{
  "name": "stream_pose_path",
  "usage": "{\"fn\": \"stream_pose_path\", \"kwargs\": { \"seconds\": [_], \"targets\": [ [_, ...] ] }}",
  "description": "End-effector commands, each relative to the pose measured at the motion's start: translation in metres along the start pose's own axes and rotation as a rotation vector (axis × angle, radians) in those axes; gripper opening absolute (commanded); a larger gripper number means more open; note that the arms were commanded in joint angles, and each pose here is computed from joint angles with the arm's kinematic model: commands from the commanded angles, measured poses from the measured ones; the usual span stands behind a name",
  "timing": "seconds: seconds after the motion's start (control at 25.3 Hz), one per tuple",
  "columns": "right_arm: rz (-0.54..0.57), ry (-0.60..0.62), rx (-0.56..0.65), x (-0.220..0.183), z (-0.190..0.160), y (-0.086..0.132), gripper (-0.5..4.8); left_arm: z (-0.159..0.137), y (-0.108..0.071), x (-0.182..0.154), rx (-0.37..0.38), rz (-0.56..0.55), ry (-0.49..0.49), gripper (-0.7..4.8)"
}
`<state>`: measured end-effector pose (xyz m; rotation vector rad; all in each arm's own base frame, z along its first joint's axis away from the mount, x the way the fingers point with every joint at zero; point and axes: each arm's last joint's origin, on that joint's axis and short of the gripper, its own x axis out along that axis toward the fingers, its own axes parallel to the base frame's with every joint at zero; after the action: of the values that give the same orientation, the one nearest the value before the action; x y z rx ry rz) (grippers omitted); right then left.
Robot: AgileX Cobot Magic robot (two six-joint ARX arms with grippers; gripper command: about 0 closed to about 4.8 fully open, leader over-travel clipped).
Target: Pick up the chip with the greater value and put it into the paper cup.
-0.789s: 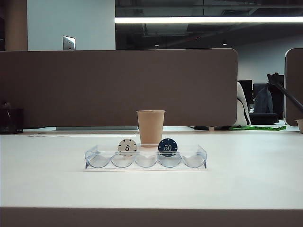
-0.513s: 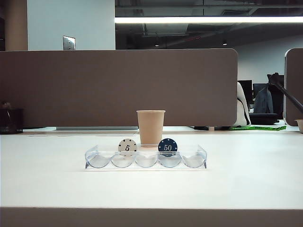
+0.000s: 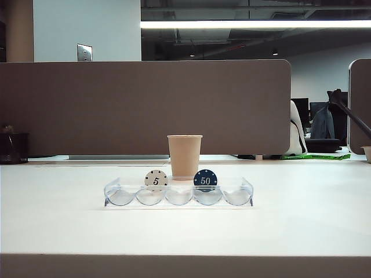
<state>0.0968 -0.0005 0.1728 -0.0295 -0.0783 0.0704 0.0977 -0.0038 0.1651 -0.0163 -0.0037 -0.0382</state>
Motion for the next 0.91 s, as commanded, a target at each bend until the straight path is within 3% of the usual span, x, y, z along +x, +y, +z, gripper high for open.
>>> {"fn": "stream_pose_path", "kwargs": {
  "seconds": [0.04,0.2,0.43,0.63,0.91],
  "targets": [
    [0.0,-0.016,-0.005,0.0,0.002,0.0,-0.06,0.006,-0.001,0.0,0.002,-0.026,-0.047,-0.06],
    [0.0,-0.027,-0.01,-0.003,0.016,0.0,-0.06,0.009,-0.004,-0.002,0.008,-0.116,-0.025,-0.06],
    [0.002,0.03,-0.035,-0.011,0.039,0.0,-0.06,0.033,-0.006,-0.009,0.097,-0.204,-0.036,-0.06],
    [0.003,0.036,-0.087,-0.018,0.062,0.0,-0.06,0.053,-0.008,-0.017,0.1,-0.251,-0.049,-0.06],
    [0.036,0.144,-0.095,0.002,0.108,-0.002,-0.06,0.07,-0.011,-0.011,0.088,-0.341,0.03,-0.06]
  ]
}}
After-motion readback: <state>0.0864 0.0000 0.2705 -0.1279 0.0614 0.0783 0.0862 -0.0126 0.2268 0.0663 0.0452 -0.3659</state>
